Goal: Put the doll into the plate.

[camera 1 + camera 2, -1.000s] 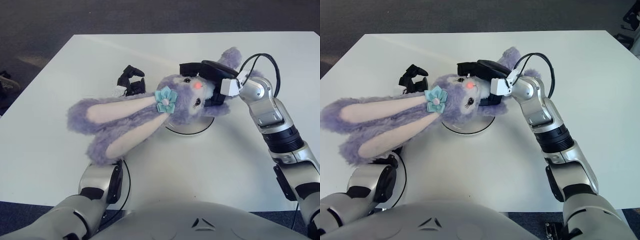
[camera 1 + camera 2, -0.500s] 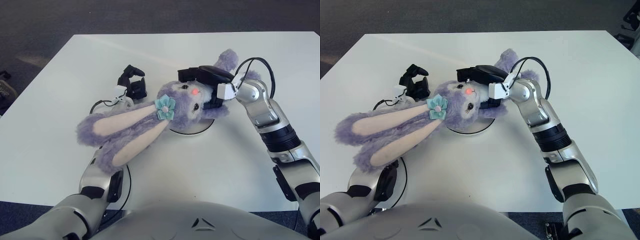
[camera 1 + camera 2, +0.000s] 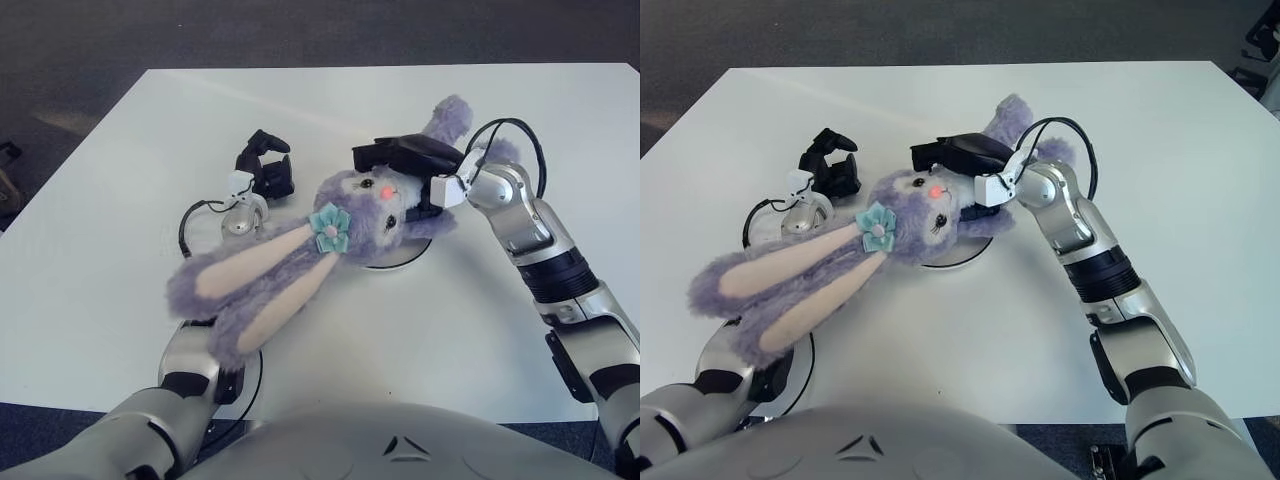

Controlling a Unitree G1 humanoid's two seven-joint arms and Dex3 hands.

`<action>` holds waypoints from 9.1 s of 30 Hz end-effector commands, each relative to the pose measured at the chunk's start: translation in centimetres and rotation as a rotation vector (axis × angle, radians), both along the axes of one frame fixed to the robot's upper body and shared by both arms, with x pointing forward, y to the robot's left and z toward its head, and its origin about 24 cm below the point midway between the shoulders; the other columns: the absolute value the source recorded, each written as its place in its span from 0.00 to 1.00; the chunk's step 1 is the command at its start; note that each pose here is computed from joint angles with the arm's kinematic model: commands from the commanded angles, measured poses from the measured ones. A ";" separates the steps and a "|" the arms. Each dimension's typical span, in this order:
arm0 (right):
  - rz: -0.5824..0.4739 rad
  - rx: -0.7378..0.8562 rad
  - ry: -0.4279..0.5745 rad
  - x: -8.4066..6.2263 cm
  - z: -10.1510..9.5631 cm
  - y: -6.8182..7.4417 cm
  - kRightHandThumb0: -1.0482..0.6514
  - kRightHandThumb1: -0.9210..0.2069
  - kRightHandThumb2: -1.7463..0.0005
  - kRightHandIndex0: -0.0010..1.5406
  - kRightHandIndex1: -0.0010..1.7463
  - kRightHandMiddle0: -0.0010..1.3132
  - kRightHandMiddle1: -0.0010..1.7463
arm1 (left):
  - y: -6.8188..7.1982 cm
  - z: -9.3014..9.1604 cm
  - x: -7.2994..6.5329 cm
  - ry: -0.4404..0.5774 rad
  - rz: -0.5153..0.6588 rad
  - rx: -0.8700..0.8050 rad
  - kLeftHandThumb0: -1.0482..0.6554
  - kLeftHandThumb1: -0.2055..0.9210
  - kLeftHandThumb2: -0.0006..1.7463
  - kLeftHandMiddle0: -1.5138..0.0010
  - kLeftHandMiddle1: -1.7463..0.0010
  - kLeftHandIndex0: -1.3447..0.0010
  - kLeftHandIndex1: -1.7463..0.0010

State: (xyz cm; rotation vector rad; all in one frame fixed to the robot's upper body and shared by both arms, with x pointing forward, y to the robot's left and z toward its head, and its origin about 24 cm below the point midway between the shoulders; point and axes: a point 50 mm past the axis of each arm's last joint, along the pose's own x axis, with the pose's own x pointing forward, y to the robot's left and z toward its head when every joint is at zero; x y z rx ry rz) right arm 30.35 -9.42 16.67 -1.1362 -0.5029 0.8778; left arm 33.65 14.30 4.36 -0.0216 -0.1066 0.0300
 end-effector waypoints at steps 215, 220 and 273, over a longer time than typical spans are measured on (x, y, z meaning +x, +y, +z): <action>-0.996 1.308 0.322 1.9 -11.7 -15.6 0.61 0.45 0.36 0.38 0.88 0.33 0.98 | 1.2 -6.9 -3.5 0.268 -0.018 0.013 0.35 0.55 0.68 0.18 0.00 0.60 0.00; -1.006 1.293 0.352 1.5 -13.0 -15.0 0.61 0.48 0.33 0.39 0.88 0.33 0.99 | 1.4 -6.7 -3.4 0.262 -0.010 -0.003 0.35 0.55 0.68 0.18 0.00 0.60 0.00; -0.898 0.666 0.336 -0.7 -17.0 -10.9 0.61 0.91 0.01 0.60 1.00 0.61 0.89 | 2.0 -5.6 -4.1 0.197 -0.072 -0.034 0.35 0.54 0.69 0.18 0.00 0.59 0.00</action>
